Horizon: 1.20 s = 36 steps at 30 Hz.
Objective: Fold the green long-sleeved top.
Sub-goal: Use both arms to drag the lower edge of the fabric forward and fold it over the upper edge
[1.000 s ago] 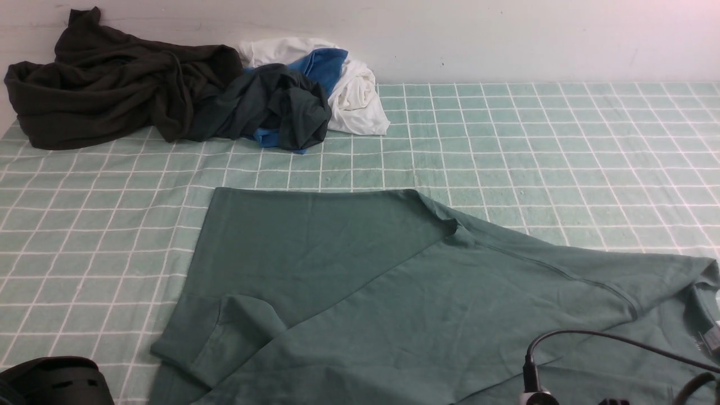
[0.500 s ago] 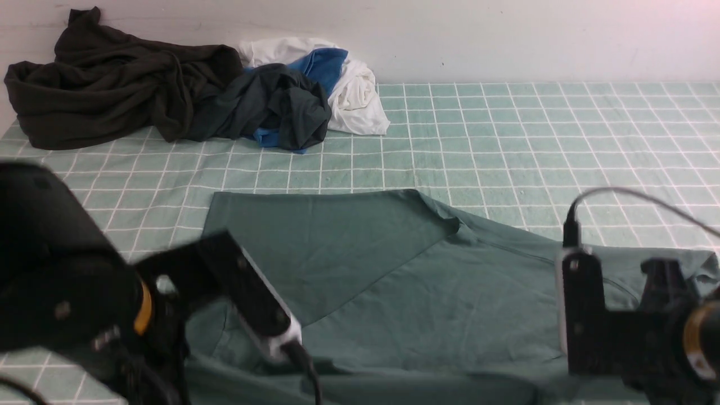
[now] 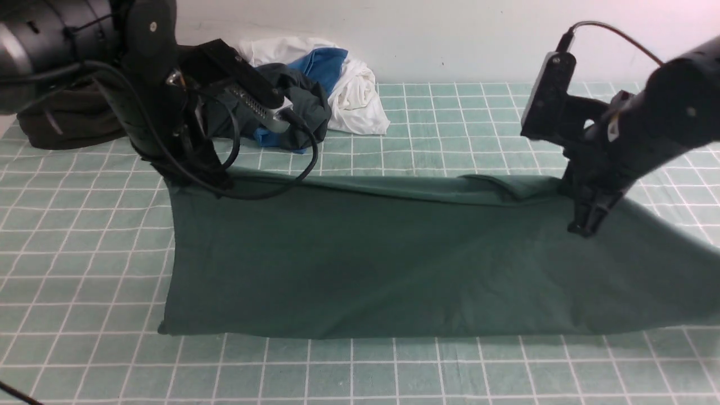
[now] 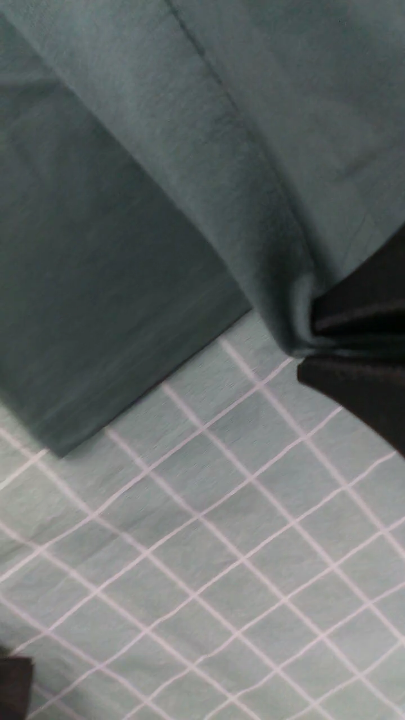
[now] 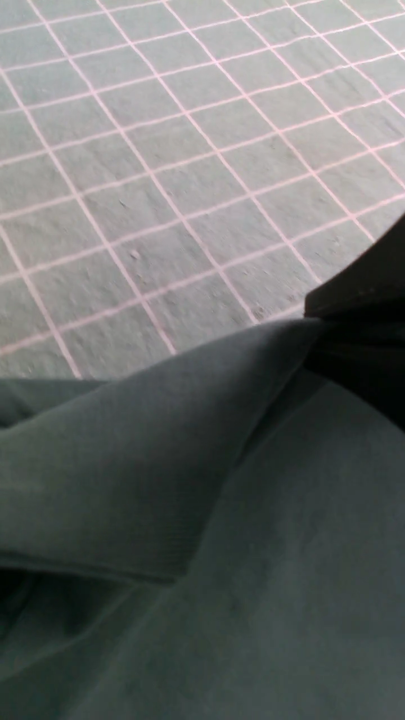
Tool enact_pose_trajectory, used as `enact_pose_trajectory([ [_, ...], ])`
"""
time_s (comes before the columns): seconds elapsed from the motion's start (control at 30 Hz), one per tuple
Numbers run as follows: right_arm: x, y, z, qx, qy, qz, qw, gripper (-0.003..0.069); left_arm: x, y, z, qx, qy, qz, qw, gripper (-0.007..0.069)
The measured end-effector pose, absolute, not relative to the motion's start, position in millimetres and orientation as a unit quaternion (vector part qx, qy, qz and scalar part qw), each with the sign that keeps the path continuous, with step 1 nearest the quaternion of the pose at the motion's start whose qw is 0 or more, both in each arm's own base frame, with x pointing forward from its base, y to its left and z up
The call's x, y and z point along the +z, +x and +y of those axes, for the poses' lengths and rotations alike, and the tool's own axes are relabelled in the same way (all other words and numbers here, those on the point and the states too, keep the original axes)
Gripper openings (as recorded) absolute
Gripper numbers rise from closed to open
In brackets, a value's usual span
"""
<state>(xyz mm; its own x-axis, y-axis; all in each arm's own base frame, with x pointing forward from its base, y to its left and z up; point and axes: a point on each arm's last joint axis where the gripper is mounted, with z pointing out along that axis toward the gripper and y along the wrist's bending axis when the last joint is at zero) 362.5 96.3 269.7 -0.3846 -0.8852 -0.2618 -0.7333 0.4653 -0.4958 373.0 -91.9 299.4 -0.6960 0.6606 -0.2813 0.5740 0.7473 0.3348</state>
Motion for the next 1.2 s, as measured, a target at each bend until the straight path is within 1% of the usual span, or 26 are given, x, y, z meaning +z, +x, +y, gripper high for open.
enact_pose_trajectory([
  [0.1, 250, 394, 101, -0.147, -0.480, 0.826, 0.258, 0.0017, 277, 404, -89, 0.120, 0.332, 0.915, 0.196, 0.0020],
  [0.23, 228, 418, 109, -0.138, -0.462, 0.835, 0.264, 0.0029, 254, 427, -82, 0.129, 0.322, 0.918, 0.193, 0.0021],
  [0.27, 216, 429, 112, -0.133, -0.452, 0.841, 0.266, 0.0048, 242, 437, -78, 0.132, 0.310, 0.921, 0.194, 0.0029],
  [0.37, 204, 441, 116, -0.124, -0.420, 0.857, 0.272, 0.0114, 222, 449, -71, 0.138, 0.294, 0.926, 0.192, 0.0058],
  [0.43, 204, 446, 116, -0.116, -0.389, 0.870, 0.280, 0.0179, 215, 453, -67, 0.146, 0.288, 0.926, 0.196, 0.0100],
  [0.53, 214, 450, 116, -0.101, -0.327, 0.894, 0.290, 0.0278, 215, 458, -62, 0.158, 0.278, 0.923, 0.212, 0.0192],
  [0.57, 214, 450, 116, -0.100, -0.323, 0.896, 0.289, 0.0283, 215, 458, -62, 0.158, 0.277, 0.924, 0.213, 0.0199],
  [0.6, 220, 449, 117, -0.090, -0.295, 0.908, 0.285, 0.0325, 220, 460, -62, 0.157, 0.261, 0.927, 0.220, 0.0255],
  [0.67, 222, 444, 119, -0.072, -0.269, 0.923, 0.264, 0.0346, 226, 461, -62, 0.151, 0.237, 0.933, 0.226, 0.0309],
  [0.73, 219, 436, 129, -0.036, -0.256, 0.937, 0.234, 0.0354, 233, 461, -66, 0.142, 0.213, 0.941, 0.223, 0.0353],
  [0.77, 217, 434, 134, -0.022, -0.256, 0.940, 0.225, 0.0354, 235, 460, -68, 0.137, 0.206, 0.944, 0.220, 0.0362],
  [0.8, 216, 433, 136, -0.017, -0.255, 0.941, 0.223, 0.0354, 236, 460, -69, 0.135, 0.206, 0.944, 0.220, 0.0364],
  [0.83, 208, 431, 148, 0.013, -0.261, 0.942, 0.211, 0.0353, 240, 458, -74, 0.123, 0.197, 0.949, 0.214, 0.0371],
  [0.9, 199, 431, 156, 0.032, -0.265, 0.941, 0.206, 0.0351, 242, 456, -78, 0.112, 0.194, 0.952, 0.209, 0.0371],
  [0.93, 186, 434, 166, 0.053, -0.267, 0.939, 0.209, 0.0347, 242, 453, -86, 0.098, 0.194, 0.956, 0.198, 0.0363],
  [0.97, 184, 434, 167, 0.052, -0.268, 0.939, 0.210, 0.0347, 243, 453, -86, 0.098, 0.194, 0.956, 0.199, 0.0362],
  [1.03, 168, 441, 171, 0.058, -0.266, 0.936, 0.224, 0.0342, 241, 448, -94, 0.090, 0.198, 0.959, 0.182, 0.0338],
  [1.07, 157, 448, 171, 0.055, -0.259, 0.933, 0.244, 0.0340, 240, 444, -99, 0.088, 0.203, 0.960, 0.170, 0.0305],
  [1.1, 152, 452, 169, 0.054, -0.251, 0.933, 0.254, 0.0339, 240, 443, -102, 0.088, 0.207, 0.960, 0.164, 0.0286],
  [1.13, 152, 456, 166, 0.053, -0.237, 0.933, 0.266, 0.0339, 240, 441, -105, 0.088, 0.209, 0.961, 0.159, 0.0266],
  [1.2, 159, 467, 150, 0.045, -0.200, 0.933, 0.295, 0.0338, 239, 436, -109, 0.090, 0.213, 0.963, 0.140, 0.0202],
])
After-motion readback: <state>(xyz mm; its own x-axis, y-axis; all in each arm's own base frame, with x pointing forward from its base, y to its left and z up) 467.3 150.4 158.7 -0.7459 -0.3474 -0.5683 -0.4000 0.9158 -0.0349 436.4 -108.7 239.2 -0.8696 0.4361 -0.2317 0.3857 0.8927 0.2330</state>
